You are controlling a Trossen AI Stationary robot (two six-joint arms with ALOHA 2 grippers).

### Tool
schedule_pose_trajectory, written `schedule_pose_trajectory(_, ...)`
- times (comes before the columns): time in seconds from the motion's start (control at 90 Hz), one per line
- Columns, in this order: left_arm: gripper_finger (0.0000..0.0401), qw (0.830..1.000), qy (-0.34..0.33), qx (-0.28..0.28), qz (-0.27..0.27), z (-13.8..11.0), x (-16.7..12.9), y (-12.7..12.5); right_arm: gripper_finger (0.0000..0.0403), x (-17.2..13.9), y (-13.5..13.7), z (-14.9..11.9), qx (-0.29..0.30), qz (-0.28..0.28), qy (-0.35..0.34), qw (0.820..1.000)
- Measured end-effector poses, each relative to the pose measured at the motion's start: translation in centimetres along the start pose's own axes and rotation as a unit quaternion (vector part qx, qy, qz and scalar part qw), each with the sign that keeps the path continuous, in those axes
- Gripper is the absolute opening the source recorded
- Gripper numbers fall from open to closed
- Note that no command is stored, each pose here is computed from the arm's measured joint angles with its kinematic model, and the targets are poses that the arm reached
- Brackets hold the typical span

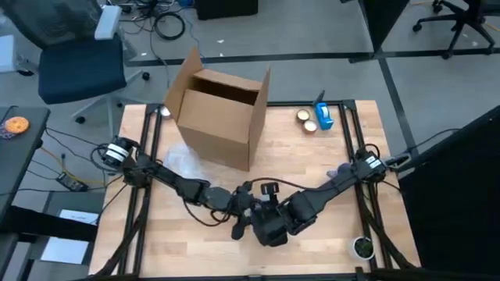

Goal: Wrap mug
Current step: Wrap the orange mug with bubble wrap

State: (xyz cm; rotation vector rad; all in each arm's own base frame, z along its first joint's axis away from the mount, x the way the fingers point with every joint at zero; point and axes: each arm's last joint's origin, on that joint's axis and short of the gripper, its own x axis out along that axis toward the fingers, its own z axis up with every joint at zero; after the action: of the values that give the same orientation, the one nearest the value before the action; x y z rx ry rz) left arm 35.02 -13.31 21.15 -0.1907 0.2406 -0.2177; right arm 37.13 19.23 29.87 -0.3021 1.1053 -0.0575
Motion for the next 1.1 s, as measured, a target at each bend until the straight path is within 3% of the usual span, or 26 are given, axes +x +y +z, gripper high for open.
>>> schedule_pose_trajectory(0.211, 0.0231, 0.998, 0.048, 0.033, 0.013, 1.0, -0.3, 0.0, 0.0000, 2.7, 0.4, -1.2, -0.003, 0.024, 0.032, 0.999)
schedule_pose_trajectory(0.344, 0.0238, 0.995, 0.087, 0.052, 0.012, 3.3, -1.7, -0.5, 0.0000, 4.2, 0.2, -2.0, 0.001, 0.016, 0.058, 0.998)
schedule_pose_trajectory(0.467, 0.0239, 0.984, 0.164, 0.059, 0.020, 4.7, -3.5, -1.1, 0.0000, 5.6, 0.0, -2.6, 0.007, 0.012, 0.067, 0.998)
schedule_pose_trajectory(0.6, 0.0239, 0.970, 0.241, 0.027, 0.032, 5.4, -5.7, -2.3, 0.0000, 7.0, -0.5, -3.1, 0.016, 0.017, 0.069, 0.997)
schedule_pose_trajectory(0.722, 0.0239, 0.965, 0.259, 0.021, 0.024, 4.5, -6.3, -4.0, 0.0000, 8.0, -0.6, -2.8, -0.001, 0.036, 0.045, 0.998)
schedule_pose_trajectory(0.867, 0.0239, 0.968, 0.244, 0.038, 0.051, 2.2, -6.3, -5.5, 0.0000, 9.8, -1.0, -2.5, -0.023, 0.079, -0.002, 0.997)
schedule_pose_trajectory(1.1, 0.0239, 0.980, 0.193, 0.003, 0.053, -2.3, -5.2, -5.5, 0.0000, 11.4, -2.0, -3.1, -0.012, 0.148, 0.002, 0.989)
